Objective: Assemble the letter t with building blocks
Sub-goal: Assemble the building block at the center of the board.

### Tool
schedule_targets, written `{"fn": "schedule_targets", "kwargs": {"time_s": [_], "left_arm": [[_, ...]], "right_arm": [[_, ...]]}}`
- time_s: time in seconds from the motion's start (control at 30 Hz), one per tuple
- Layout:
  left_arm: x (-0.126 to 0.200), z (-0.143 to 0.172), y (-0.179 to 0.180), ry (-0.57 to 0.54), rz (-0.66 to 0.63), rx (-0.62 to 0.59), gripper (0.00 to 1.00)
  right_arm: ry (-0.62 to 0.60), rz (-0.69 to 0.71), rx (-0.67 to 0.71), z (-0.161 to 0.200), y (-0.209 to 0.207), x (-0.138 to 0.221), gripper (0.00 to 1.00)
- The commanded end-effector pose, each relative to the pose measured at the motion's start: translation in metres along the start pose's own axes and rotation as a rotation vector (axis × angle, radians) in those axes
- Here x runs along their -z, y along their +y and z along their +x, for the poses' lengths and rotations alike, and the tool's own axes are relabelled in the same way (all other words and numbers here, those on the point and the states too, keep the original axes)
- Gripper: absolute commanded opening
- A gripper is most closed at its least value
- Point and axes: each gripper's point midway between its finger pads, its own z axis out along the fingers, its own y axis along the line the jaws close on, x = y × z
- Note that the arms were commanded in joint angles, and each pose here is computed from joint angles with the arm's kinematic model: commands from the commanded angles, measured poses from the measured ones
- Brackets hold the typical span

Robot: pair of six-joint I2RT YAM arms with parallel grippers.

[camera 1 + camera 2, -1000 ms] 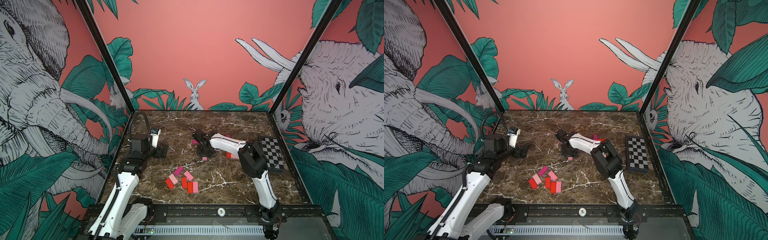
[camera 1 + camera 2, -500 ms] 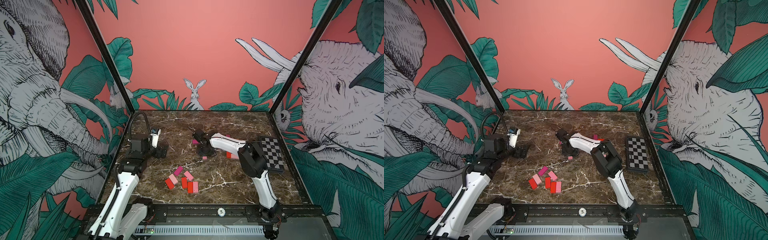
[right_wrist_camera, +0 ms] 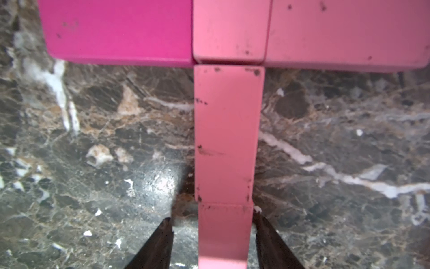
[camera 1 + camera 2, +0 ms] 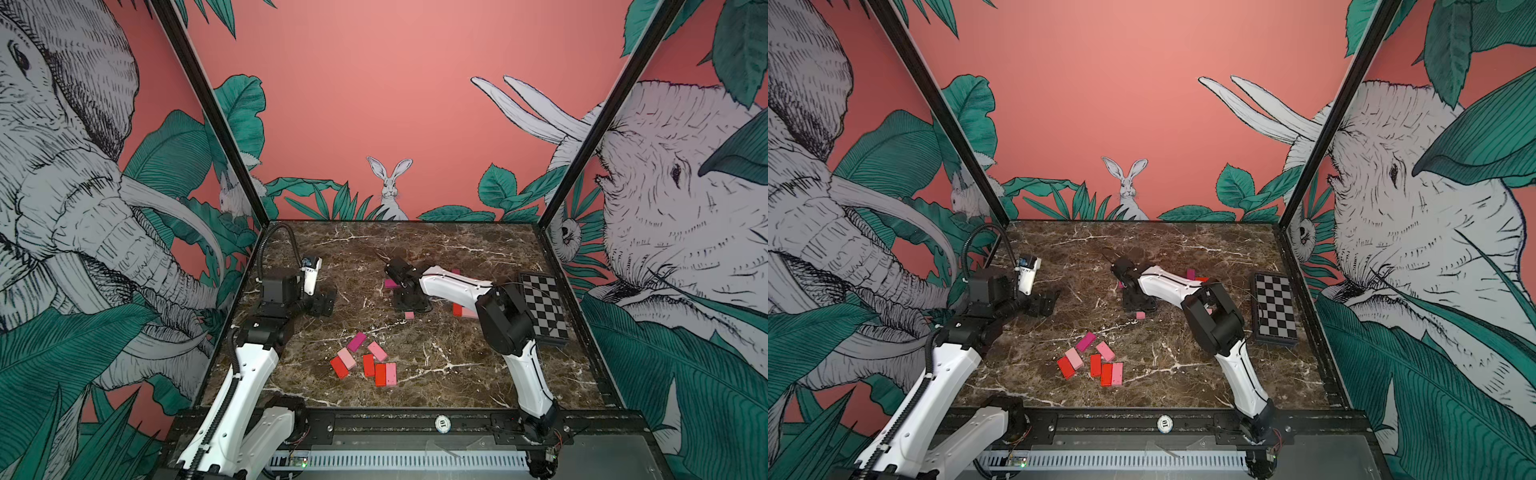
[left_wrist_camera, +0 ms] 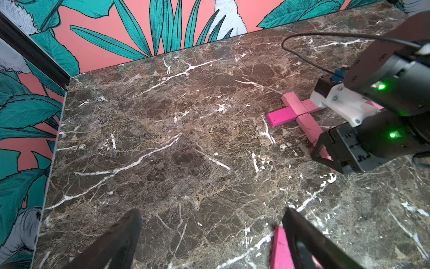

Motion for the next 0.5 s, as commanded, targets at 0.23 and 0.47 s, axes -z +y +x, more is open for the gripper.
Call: {"fn": "schedule_targets", "kwargs": {"time_s": [0.23,0.47], "left_arm": [[0.006,-0.010,0.002,-0.023,-0.005,0.000,0.97],[0.006,-0.010,0.003,-0.023,-0.014,-0.001,0.97]], "right_arm": [[-0.107,-0.052,0.097,-0.013,-0.005,0.071,0.82],[-0.123,-0.092,0.190,0.015,-0.023,0.124,0.84]]}}
